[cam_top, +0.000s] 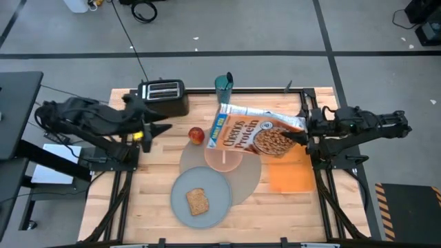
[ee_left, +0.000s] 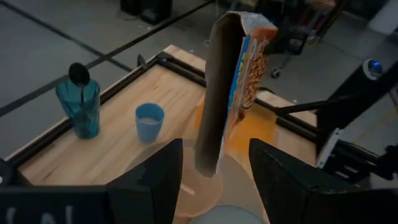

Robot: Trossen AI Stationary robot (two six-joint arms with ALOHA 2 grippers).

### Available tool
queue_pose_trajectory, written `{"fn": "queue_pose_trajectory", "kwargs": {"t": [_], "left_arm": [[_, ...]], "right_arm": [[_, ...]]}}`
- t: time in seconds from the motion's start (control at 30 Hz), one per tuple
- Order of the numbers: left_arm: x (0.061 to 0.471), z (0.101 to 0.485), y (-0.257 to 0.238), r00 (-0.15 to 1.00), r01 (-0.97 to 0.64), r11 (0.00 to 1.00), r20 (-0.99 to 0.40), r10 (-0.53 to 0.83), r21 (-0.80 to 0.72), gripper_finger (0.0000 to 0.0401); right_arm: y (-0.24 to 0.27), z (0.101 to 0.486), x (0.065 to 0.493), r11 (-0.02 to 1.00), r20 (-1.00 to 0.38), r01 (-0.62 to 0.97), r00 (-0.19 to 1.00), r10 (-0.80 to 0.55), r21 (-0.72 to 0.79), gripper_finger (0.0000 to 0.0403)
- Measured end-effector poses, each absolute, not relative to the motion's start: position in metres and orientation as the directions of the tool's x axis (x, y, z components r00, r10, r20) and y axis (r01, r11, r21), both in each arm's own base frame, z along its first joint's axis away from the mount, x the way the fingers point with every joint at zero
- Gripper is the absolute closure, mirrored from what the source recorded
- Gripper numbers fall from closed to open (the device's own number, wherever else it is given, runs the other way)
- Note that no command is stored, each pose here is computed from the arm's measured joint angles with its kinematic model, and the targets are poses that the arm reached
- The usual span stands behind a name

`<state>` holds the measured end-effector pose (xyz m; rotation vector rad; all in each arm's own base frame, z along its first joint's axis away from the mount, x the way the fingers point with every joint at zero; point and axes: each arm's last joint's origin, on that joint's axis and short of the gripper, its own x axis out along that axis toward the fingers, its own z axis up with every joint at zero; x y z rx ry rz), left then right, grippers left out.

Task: Arrange a breakfast setting
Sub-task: Pour the cereal from the cereal box into the light orange bowl

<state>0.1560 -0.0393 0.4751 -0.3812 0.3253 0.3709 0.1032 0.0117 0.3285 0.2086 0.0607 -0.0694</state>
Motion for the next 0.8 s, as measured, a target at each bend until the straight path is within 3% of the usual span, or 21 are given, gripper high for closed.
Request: {"fn": "queue_pose_trajectory", "kwargs": {"t": [0.4, 0.8], "left_arm": [[0.202, 0.461, -0.031, 0.835, -0.485, 0.826, -0.432, 0.34, -0.287, 0.0209], [0.209, 0.461, -0.012, 0.815, -0.519, 0.818, -0.434, 0.384, -0.25, 0.0209]], "right_arm": [[0.007, 0.321, 0.075, 0.981, -0.316, 0.118, 0.947, -0.064, 0.154, 0.0172], [0.016, 0.358, 0.126, 0.996, -0.545, 0.071, 0.834, -0.086, -0.049, 0.0172]]}}
